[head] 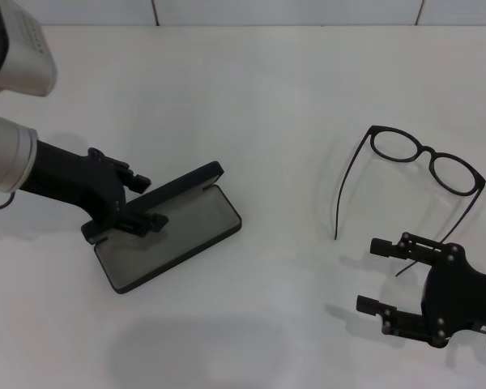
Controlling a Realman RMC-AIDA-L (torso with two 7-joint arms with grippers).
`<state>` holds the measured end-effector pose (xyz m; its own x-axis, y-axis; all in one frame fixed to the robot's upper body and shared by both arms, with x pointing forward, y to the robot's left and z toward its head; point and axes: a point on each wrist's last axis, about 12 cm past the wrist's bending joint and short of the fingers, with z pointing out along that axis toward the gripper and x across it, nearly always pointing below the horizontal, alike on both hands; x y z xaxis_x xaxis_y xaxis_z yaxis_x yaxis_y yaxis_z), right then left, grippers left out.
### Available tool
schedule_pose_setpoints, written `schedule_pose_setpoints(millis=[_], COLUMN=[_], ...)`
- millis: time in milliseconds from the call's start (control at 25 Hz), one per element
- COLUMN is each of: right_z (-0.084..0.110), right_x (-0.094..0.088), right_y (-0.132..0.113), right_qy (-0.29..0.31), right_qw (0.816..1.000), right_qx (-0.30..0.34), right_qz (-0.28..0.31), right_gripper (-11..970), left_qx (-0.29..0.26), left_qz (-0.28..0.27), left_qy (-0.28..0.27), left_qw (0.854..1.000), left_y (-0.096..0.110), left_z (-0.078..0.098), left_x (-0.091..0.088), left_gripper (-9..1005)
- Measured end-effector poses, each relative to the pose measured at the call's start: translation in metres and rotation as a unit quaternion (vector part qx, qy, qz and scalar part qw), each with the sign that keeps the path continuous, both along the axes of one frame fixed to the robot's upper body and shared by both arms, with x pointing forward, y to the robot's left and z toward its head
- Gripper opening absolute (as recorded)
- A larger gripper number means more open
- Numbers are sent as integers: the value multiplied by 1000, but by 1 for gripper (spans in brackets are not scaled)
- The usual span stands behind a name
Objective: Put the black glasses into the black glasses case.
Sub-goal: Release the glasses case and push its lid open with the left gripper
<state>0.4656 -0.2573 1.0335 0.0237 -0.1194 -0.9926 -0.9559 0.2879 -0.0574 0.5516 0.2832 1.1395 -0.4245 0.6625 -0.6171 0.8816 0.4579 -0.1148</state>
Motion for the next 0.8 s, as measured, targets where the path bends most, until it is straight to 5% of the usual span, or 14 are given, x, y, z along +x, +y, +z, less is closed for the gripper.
schedule_pose_setpoints(millis=[280,480,600,800], right_z=[0,-1,-2,-2], right_x=[0,0,-1,0], right_y=[0,0,0,0], right_qy=[1,4,6,6], right_qw=[1000,1000,1000,1000], right_qx=[-1,-2,-1,-1], right_qz=[-1,-2,-2,-3], right_gripper=[711,711,711,711], left_qx=[5,6,8,11], left_qz=[-10,-13,-14,-21], left_qy=[-8,-13,-18,-28], left_qw=[1000,1000,1000,999], left_y=[-4,-4,-4,-2], left_z=[-2,-3,-3,-6], left_x=[0,0,0,-1], left_gripper=[671,639,480,434])
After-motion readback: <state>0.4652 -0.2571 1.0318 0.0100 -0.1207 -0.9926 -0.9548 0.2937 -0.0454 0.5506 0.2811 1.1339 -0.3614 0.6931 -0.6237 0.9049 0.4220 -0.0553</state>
